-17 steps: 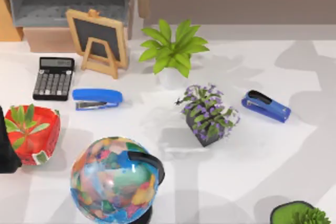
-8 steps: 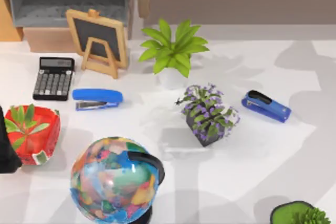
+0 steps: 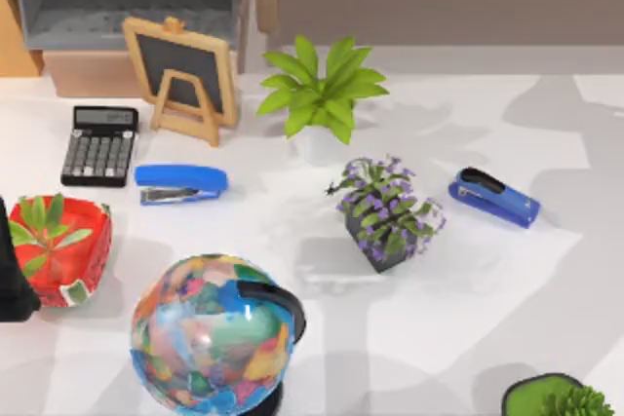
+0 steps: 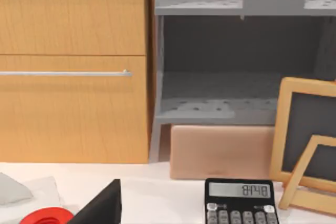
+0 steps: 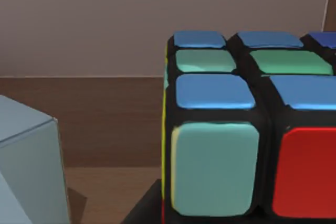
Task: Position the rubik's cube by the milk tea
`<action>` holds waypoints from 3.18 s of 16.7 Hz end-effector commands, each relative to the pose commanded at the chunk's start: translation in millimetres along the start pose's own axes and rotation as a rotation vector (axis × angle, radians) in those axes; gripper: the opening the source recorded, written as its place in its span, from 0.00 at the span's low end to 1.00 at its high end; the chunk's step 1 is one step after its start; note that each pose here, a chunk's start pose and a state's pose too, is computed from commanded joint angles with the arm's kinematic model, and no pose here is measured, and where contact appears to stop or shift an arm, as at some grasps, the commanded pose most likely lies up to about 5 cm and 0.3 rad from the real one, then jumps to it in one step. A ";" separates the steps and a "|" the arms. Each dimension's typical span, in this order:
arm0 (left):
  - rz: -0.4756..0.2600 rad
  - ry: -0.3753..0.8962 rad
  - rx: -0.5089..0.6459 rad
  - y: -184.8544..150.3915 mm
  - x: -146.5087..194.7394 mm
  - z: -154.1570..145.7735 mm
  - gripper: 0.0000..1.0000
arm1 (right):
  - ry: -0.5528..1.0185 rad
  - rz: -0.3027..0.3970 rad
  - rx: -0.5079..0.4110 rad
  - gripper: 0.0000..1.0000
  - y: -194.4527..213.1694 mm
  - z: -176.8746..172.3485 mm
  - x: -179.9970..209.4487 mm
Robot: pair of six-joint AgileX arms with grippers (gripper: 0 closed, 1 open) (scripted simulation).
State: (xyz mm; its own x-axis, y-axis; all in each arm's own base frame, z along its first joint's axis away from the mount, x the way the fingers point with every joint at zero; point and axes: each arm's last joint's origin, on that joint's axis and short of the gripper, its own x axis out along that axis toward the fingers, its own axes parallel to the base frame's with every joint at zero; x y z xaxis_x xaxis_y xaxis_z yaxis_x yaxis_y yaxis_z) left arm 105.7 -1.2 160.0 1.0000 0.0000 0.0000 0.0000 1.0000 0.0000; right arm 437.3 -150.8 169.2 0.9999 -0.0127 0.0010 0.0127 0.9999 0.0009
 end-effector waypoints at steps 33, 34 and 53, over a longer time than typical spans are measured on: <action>0.000 0.000 0.000 0.0 0.0 0.0 1.00 | 1.578 0.015 -0.004 0.00 78.1 24.9 -17.9; 0.000 0.000 0.000 0.0 0.0 0.0 1.00 | 1.578 0.015 -0.004 0.00 78.1 24.9 -17.9; 0.000 0.000 0.000 0.0 0.0 0.0 1.00 | 1.512 0.074 -0.101 0.00 91.9 29.7 -13.9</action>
State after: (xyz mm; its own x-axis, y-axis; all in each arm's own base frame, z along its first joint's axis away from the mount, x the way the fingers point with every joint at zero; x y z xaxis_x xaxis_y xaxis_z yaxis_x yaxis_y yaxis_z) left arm 105.7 -1.2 160.0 1.0000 0.0000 0.0000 0.0000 1.0000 0.0000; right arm 424.6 -58.7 198.9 0.0589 -0.0139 -0.9982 -0.0991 0.9949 -0.0197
